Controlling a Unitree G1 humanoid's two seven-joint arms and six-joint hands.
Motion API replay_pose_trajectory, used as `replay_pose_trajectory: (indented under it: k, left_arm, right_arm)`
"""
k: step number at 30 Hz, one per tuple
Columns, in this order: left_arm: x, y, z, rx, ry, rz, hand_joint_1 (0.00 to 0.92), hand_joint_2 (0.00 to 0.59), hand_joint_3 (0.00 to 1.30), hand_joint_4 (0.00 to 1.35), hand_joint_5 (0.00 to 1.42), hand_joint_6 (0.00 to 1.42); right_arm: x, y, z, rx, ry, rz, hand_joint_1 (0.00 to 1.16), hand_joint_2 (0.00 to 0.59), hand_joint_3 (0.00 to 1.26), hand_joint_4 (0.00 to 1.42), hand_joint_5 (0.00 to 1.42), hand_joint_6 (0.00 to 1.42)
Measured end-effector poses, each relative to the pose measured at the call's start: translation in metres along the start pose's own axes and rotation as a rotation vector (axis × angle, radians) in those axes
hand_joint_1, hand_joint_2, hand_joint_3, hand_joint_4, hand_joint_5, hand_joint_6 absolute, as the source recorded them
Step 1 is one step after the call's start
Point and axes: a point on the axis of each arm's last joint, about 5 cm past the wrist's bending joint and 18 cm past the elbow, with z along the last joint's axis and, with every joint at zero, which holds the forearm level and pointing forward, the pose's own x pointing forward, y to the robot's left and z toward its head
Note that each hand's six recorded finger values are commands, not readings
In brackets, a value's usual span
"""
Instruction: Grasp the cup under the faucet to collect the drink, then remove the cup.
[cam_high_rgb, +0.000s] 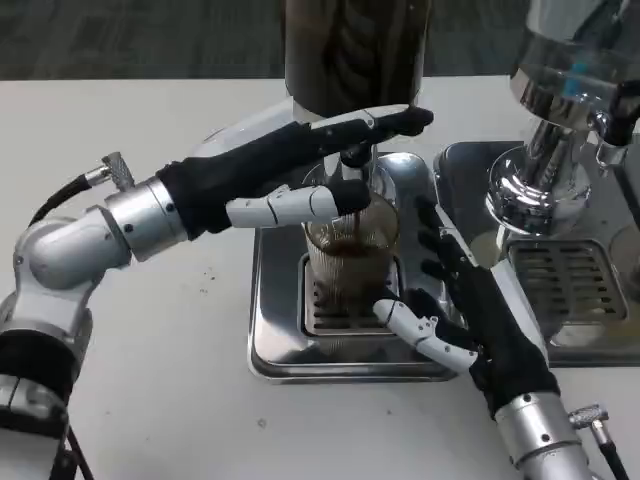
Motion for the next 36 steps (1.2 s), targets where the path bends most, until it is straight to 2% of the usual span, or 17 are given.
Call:
replay_pose_trajectory:
  k: [12, 18, 23, 27, 36]
  left_arm:
    - [-0.001, 0.0, -0.0002, -0.002, 0.0, 0.004, 0.0, 0.118, 0.12, 0.03, 0.05, 0.02]
    - [-0.006, 0.0, -0.0022, -0.033, -0.006, 0.033, 0.0, 0.128, 0.12, 0.03, 0.05, 0.02]
    - [-0.009, 0.002, -0.0037, -0.078, -0.013, 0.057, 0.0, 0.126, 0.13, 0.04, 0.07, 0.03]
    - [-0.012, 0.004, -0.0055, -0.146, -0.032, 0.105, 0.0, 0.125, 0.14, 0.05, 0.08, 0.04]
    - [-0.02, 0.011, -0.0072, -0.212, -0.041, 0.142, 0.0, 0.12, 0.15, 0.07, 0.09, 0.06]
  right_arm:
    - [0.008, 0.0, 0.0006, 0.015, -0.013, 0.025, 0.6, 0.238, 0.05, 0.03, 0.06, 0.13]
    - [0.01, 0.0012, -0.0005, 0.019, -0.006, 0.036, 0.6, 0.238, 0.06, 0.03, 0.06, 0.13]
    - [0.012, 0.0011, 0.0007, 0.018, -0.014, 0.043, 0.6, 0.239, 0.06, 0.03, 0.06, 0.13]
    - [0.012, 0.0013, 0.0003, 0.019, -0.011, 0.047, 0.6, 0.239, 0.06, 0.03, 0.06, 0.13]
    - [0.012, 0.002, -0.0005, 0.021, -0.011, 0.049, 0.6, 0.239, 0.07, 0.04, 0.06, 0.13]
